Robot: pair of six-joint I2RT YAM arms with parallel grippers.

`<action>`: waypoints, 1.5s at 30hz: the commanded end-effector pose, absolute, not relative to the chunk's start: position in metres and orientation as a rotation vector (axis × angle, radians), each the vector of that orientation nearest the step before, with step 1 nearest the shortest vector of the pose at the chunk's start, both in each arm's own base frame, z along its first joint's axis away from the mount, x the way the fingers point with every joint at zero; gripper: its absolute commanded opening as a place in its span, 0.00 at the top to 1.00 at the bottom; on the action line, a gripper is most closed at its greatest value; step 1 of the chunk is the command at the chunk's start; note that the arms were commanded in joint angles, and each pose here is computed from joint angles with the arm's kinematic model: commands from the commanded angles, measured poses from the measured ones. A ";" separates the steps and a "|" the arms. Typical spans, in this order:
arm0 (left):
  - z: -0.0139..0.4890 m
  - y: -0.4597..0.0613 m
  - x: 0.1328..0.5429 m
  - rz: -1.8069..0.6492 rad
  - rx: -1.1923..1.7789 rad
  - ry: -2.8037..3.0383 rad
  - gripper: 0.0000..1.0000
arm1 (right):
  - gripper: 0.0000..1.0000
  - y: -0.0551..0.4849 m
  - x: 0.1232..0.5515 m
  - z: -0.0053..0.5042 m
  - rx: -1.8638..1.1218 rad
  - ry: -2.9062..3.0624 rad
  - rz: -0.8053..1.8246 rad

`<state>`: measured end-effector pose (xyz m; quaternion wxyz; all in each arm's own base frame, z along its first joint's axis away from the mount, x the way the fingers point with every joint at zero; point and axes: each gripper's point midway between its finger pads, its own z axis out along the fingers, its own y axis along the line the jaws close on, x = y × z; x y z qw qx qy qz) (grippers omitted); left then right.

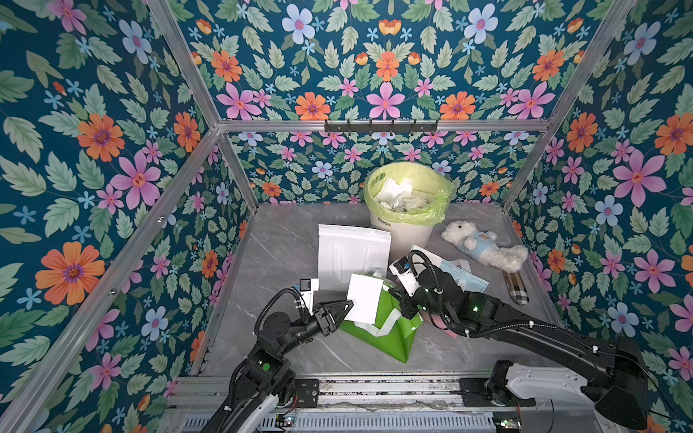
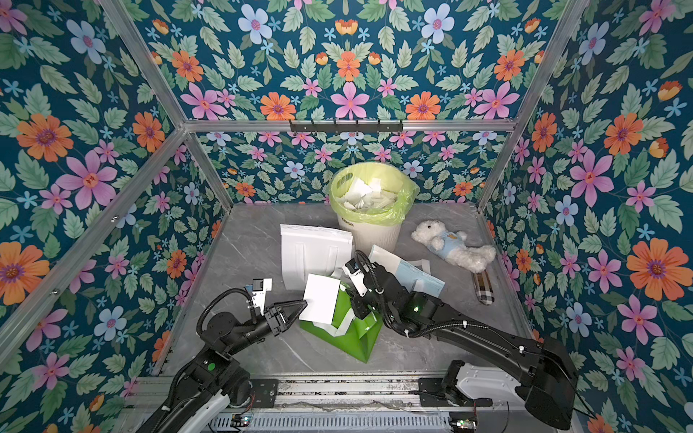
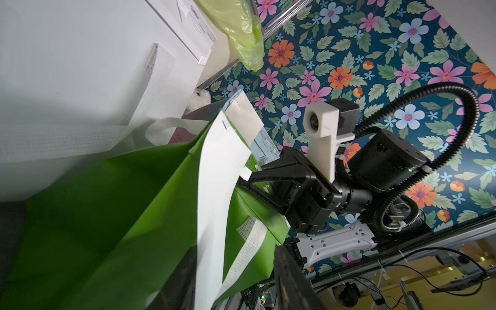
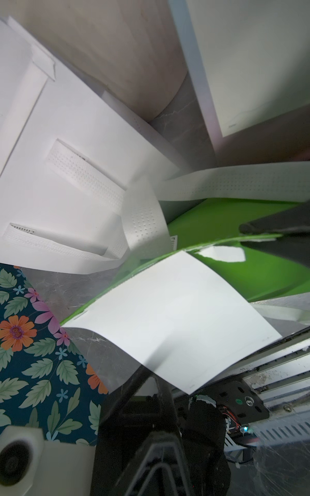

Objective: Shred takeout receipts and throw away
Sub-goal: Tear off the takeout receipt from the takeout bag.

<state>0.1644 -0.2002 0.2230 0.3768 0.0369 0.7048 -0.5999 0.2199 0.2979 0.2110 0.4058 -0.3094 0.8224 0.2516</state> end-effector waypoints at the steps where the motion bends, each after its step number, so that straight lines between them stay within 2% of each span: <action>1: 0.227 -0.203 0.164 -1.530 0.138 1.779 0.52 | 1.00 0.295 0.220 0.210 -0.774 2.079 0.627; 9: 0.233 -0.208 0.169 -1.580 0.147 1.721 0.55 | 1.00 0.298 0.219 0.213 -0.780 2.070 0.643; 16: 0.240 -0.215 0.171 -1.628 0.156 1.671 0.64 | 1.00 0.298 0.218 0.213 -0.788 2.066 0.649; 20: 0.247 -0.221 0.171 -1.652 0.180 1.642 0.72 | 1.00 0.298 0.218 0.213 -0.788 2.065 0.646; 23: 0.251 -0.228 0.174 -1.659 0.189 1.633 0.83 | 1.00 0.299 0.218 0.213 -0.791 2.065 0.650; 26: 0.253 -0.234 0.177 -1.662 0.204 1.633 0.86 | 1.00 0.300 0.218 0.212 -0.793 2.066 0.653; 27: 0.250 -0.235 0.180 -1.654 0.197 1.655 0.86 | 1.00 0.300 0.218 0.211 -0.793 2.066 0.653; 30: 0.242 -0.238 0.187 -1.610 0.183 1.704 0.76 | 1.00 0.299 0.217 0.211 -0.796 2.069 0.653; 34: 0.237 -0.234 0.194 -1.545 0.160 1.722 0.68 | 1.00 0.298 0.214 0.211 -0.801 2.062 0.664; 39: 0.236 -0.227 0.207 -1.439 0.114 1.736 0.71 | 1.00 0.299 0.213 0.211 -0.815 2.054 0.670; 45: 0.241 -0.226 0.213 -1.437 0.079 1.727 0.84 | 1.00 0.298 0.212 0.208 -0.816 2.058 0.661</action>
